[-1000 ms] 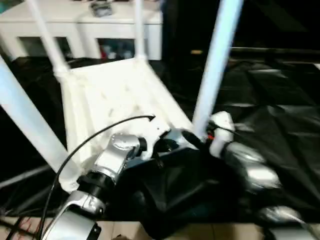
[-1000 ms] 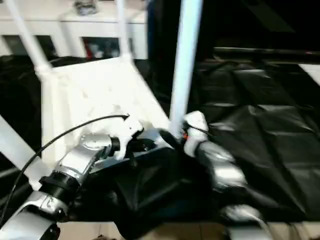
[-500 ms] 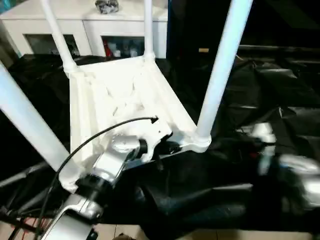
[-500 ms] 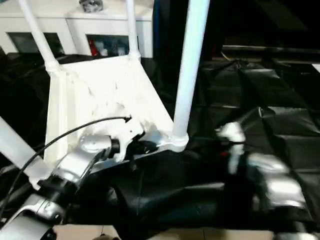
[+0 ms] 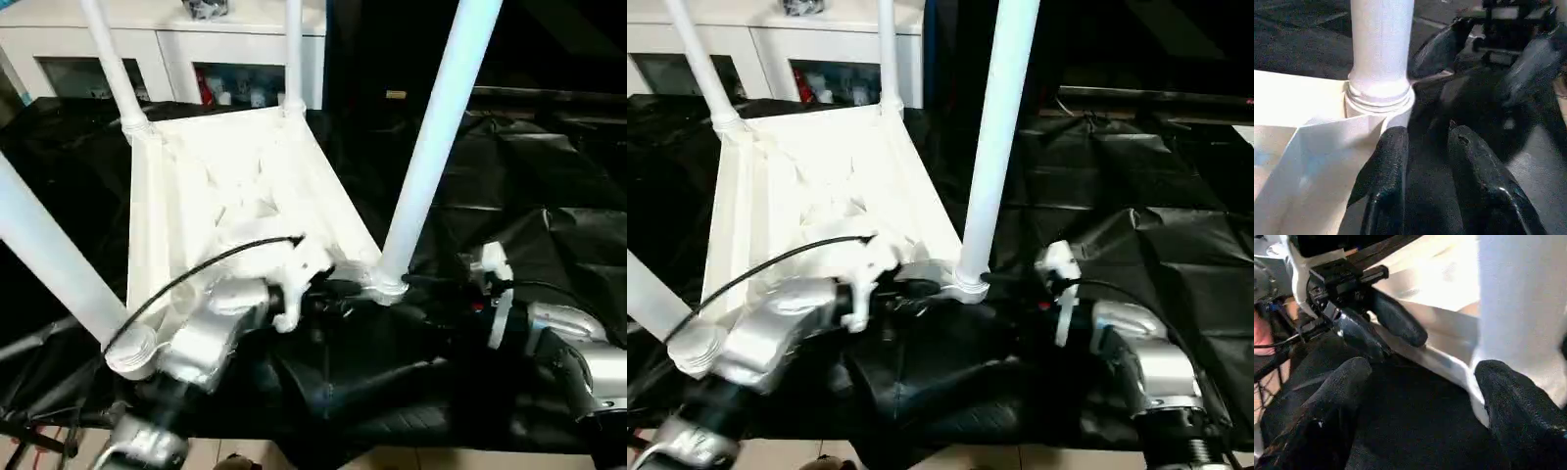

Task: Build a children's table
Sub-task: Rotate table base

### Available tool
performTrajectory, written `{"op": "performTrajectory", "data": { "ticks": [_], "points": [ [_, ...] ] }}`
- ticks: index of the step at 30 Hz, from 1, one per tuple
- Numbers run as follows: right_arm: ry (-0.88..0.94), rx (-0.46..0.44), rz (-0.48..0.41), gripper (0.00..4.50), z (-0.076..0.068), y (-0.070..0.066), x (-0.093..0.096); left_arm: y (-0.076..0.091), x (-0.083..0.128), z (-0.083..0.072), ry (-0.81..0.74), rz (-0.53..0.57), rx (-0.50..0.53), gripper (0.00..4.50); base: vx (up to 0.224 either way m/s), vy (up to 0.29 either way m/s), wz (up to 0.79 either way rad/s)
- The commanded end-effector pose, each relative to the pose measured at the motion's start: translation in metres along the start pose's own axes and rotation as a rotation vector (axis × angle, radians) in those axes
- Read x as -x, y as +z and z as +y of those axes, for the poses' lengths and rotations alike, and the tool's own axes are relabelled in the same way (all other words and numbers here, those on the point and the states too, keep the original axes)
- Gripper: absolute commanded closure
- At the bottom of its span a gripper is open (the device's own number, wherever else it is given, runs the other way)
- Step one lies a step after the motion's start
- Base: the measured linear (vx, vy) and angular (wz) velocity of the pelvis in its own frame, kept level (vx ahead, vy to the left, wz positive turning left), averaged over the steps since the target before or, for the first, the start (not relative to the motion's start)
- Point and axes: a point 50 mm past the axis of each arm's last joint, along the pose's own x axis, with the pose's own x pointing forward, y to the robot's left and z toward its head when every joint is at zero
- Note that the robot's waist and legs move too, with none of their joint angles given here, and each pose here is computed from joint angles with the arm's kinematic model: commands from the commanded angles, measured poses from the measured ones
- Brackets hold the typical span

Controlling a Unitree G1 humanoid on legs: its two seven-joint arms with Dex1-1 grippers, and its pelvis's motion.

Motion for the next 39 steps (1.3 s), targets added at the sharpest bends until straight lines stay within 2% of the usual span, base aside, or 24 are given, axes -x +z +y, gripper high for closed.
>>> {"op": "performTrajectory", "data": {
  "ticks": [1,6,11,12,13,14,16,18,22,29,34,39],
  "points": [
    [0.035,0.014,-0.009,0.73,0.004,0.008,-0.004,0.002,0.013,-0.007,-0.039,-0.013,0.026,2.64,0.0,0.0,0.0],
    [0.032,0.017,-0.013,0.73,0.004,0.009,-0.005,-0.001,0.027,-0.015,-0.062,-0.01,0.065,2.18,0.0,0.0,0.0],
    [-0.027,0.021,-0.024,0.73,-0.002,0.008,-0.017,-0.006,0.043,-0.026,-0.063,-0.022,0.141,1.81,0.0,0.0,0.0],
    [-0.071,0.016,-0.018,0.73,-0.006,0.007,-0.023,-0.008,0.047,-0.03,-0.073,-0.011,0.156,1.73,0.0,0.0,0.0],
    [-0.176,0.008,-0.015,0.73,-0.018,0.006,-0.03,-0.01,0.053,-0.035,-0.082,-0.001,0.177,1.66,0.0,0.0,0.0],
    [-0.176,0.008,-0.015,0.73,-0.018,0.006,-0.03,-0.01,0.053,-0.035,-0.082,-0.001,0.177,1.59,0.0,0.0,0.0],
    [-0.414,-0.005,-0.038,0.73,-0.042,0.011,-0.046,-0.013,0.066,-0.046,-0.097,0.018,0.224,1.46,0.0,0.0,0.0],
    [-0.493,0.002,-0.046,0.73,-0.05,0.014,-0.053,-0.015,0.073,-0.05,-0.1,0.035,0.244,1.31,0.0,0.0,0.0],
    [-0.56,0.001,-0.039,0.73,-0.056,0.016,-0.059,-0.019,0.085,-0.054,-0.086,0.061,0.254,1.05,0.0,0.0,0.0],
    [-0.689,0.014,-0.026,0.73,-0.071,0.019,-0.06,-0.029,0.111,-0.064,-0.054,0.127,0.278,0.35,0.0,0.0,0.0],
    [-0.785,0.006,-0.029,0.73,-0.08,0.019,-0.051,-0.034,0.131,-0.064,0.021,0.16,0.285,0.08,0.0,0.0,0.0],
    [-0.788,0.025,-0.019,0.73,-0.082,0.016,-0.045,-0.027,0.16,-0.062,0.103,0.17,0.263,0.08,0.0,0.0,0.0]
  ]
}}
